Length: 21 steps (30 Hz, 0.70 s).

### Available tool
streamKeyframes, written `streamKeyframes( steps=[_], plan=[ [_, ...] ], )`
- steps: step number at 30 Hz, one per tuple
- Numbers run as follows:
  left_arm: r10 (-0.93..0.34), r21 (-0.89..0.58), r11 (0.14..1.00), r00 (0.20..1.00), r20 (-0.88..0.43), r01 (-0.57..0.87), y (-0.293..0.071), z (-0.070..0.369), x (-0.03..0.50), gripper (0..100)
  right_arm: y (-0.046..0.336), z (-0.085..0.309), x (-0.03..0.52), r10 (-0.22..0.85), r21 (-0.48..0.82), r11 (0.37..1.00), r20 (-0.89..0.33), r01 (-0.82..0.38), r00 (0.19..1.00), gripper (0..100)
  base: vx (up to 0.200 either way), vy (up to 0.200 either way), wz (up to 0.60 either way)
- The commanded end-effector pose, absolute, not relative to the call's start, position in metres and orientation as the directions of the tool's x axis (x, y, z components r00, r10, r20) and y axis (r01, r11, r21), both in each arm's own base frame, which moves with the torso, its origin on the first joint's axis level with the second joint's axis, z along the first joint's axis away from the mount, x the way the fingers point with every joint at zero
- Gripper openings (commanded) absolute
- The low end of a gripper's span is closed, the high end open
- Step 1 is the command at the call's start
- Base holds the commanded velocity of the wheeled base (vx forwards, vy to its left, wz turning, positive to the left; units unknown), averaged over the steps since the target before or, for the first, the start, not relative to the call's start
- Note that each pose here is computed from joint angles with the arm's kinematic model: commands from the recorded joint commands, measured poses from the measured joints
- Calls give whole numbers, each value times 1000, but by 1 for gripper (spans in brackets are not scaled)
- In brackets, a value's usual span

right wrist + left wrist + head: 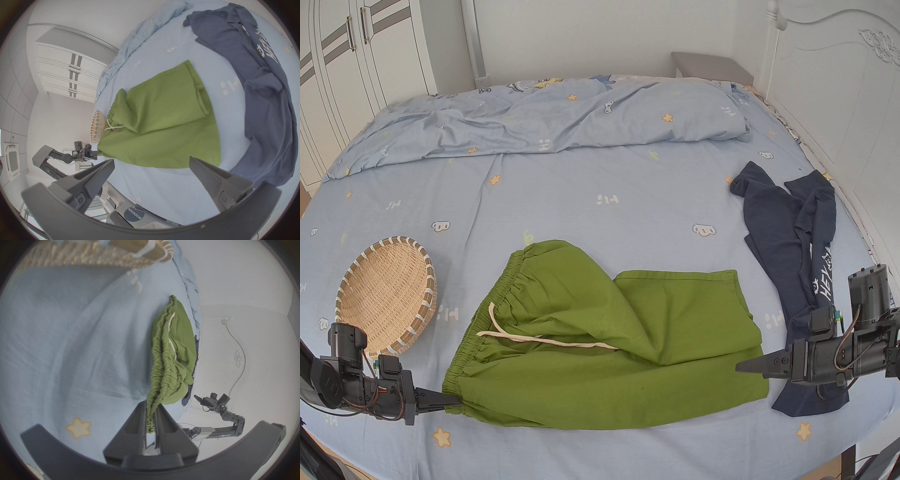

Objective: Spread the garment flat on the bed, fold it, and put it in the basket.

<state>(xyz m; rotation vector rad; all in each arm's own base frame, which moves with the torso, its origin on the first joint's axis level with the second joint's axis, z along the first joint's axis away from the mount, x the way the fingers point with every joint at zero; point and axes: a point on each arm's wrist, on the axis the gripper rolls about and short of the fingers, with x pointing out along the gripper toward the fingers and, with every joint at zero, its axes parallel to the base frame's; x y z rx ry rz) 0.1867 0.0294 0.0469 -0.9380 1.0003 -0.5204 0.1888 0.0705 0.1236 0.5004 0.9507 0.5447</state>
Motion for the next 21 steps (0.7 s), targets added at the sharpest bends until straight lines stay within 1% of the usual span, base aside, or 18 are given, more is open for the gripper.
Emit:
streamKeyframes(
  steps=[1, 5, 7, 8, 12, 17, 19, 21],
  plan=[
    [-701, -831, 556, 530, -478, -13, 44, 52, 178, 0, 66, 108, 180, 614, 612, 773, -659, -165, 435, 100, 0, 0, 0],
    [-697, -820, 572, 532, -481, 9, 45, 51, 177, 0, 57, 101, 178, 592, 606, 786, -678, -124, 436, 100, 0, 0, 0],
    [-697, -820, 572, 532, -481, 9, 45, 51, 177, 0, 57, 101, 178, 592, 606, 786, -678, -124, 436, 100, 0, 0, 0],
    [-698, -819, 574, 531, -480, 14, 45, 51, 177, 0, 50, 85, 179, 561, 578, 811, -725, -91, 399, 100, 0, 0, 0],
    [-698, -818, 575, 530, -482, 14, 45, 51, 178, 0, 42, 69, 182, 537, 550, 832, -763, -77, 360, 100, 0, 0, 0],
    [-703, -819, 574, 524, -481, 17, 44, 51, 178, 0, 39, 55, 185, 600, 601, 794, -749, -95, 280, 100, 0, 0, 0],
    [-702, -819, 574, 525, -481, 19, 44, 51, 179, 0, 37, 52, 188, 613, 613, 785, -743, -95, 270, 100, 0, 0, 0],
    [-702, -819, 574, 525, -481, 19, 44, 51, 179, 0, 34, 44, 192, 626, 619, 777, -737, -118, 256, 100, 0, 0, 0]
  ],
)
